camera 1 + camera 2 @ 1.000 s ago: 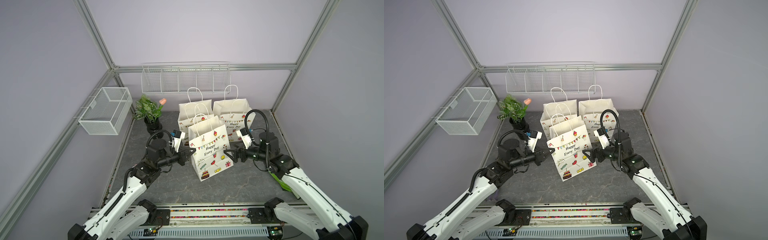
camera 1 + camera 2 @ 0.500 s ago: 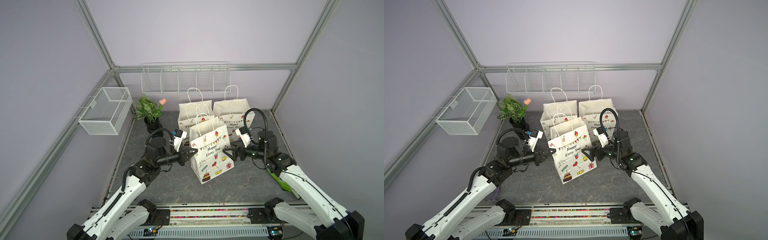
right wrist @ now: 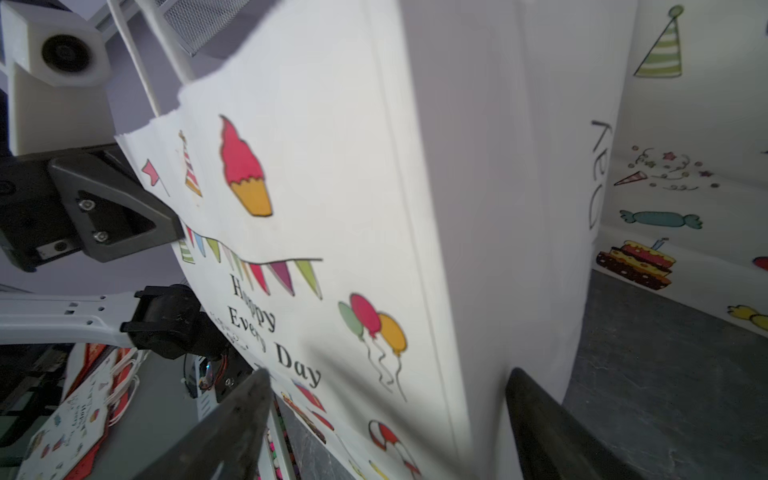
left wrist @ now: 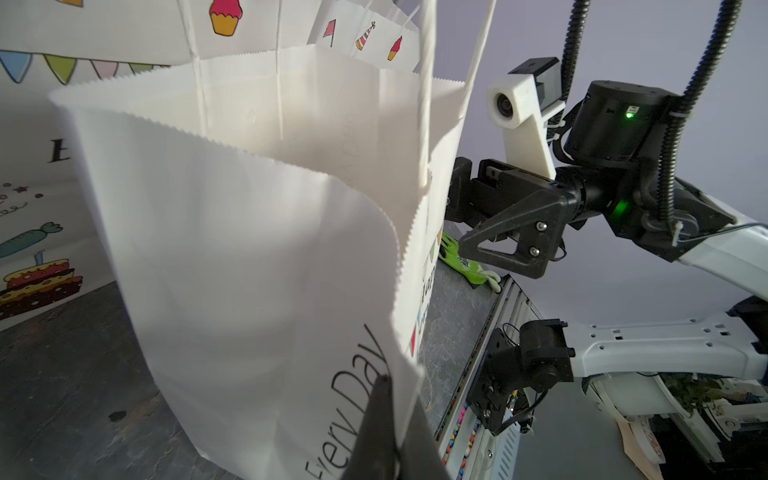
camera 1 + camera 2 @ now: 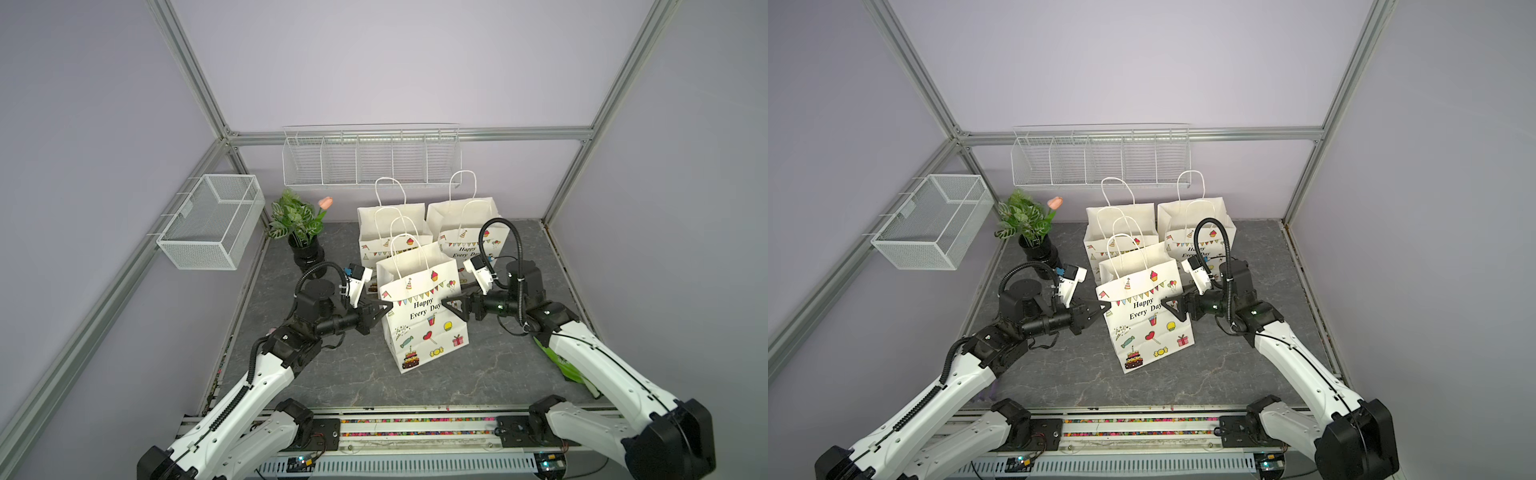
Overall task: Put away the paper bag
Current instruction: Pick up the paper bag from the center of the board.
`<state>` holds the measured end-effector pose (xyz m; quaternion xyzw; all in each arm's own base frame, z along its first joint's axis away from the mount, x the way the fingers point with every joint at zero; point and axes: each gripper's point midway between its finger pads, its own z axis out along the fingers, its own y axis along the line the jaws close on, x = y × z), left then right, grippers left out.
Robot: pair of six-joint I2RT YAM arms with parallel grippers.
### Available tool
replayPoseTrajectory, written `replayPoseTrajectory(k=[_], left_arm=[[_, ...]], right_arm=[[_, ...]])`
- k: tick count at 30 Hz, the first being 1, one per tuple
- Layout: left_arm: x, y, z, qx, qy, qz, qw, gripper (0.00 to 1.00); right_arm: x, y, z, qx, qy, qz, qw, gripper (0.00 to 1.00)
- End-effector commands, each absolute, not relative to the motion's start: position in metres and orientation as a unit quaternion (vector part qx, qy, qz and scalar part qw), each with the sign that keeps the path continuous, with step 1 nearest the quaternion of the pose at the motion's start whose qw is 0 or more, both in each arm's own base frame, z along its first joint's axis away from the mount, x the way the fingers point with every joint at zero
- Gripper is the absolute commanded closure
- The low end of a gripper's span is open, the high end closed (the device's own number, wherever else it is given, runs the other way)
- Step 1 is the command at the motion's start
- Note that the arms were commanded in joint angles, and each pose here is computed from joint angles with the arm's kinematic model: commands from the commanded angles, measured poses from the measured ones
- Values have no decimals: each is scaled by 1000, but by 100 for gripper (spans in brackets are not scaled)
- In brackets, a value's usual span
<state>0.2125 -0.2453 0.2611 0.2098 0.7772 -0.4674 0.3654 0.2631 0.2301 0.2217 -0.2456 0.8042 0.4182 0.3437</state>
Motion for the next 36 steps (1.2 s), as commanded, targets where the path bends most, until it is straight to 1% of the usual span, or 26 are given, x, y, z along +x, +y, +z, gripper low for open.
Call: replayPoseTrajectory(k=[1, 5, 8, 12, 16, 19, 21, 22, 26, 28, 30, 31, 33, 34, 36], left_arm=[[213, -249, 256, 208, 777, -474, 358, 94], [215, -252, 249, 209, 783, -471, 347, 94], [217, -251, 247, 206, 786, -467, 348, 95], [219, -248, 247, 200, 790, -459, 354, 95], [222, -245, 247, 192, 794, -449, 361, 94], [223, -244, 249, 190, 794, -447, 365, 91], [225, -244, 250, 190, 794, -445, 367, 88], [225, -244, 252, 190, 794, -445, 368, 85], [224, -243, 257, 189, 792, -445, 373, 65], [223, -241, 260, 189, 790, -445, 377, 60], [223, -239, 260, 186, 792, -441, 380, 54], [223, -238, 260, 183, 793, -439, 381, 46], [222, -235, 259, 178, 796, -435, 382, 19], [220, -233, 260, 175, 797, -433, 383, 1], [216, -229, 262, 169, 798, -434, 383, 1]], right_arm=[[255, 243, 225, -263, 780, 468, 320, 18], [252, 247, 221, -269, 781, 474, 305, 34], [250, 246, 223, -269, 780, 474, 309, 45], [246, 245, 227, -270, 777, 475, 312, 55], [241, 244, 235, -271, 775, 474, 319, 67], [241, 242, 239, -266, 775, 469, 328, 76], [241, 241, 243, -263, 774, 467, 338, 79], [242, 240, 245, -259, 774, 465, 343, 80], [246, 234, 253, -244, 776, 452, 366, 88], [247, 232, 254, -238, 778, 447, 373, 93], [248, 231, 255, -234, 779, 444, 377, 93], [248, 231, 256, -232, 778, 445, 378, 93], [248, 229, 259, -229, 777, 445, 381, 93], [248, 228, 261, -227, 778, 443, 383, 93], [248, 224, 269, -222, 776, 442, 392, 93]])
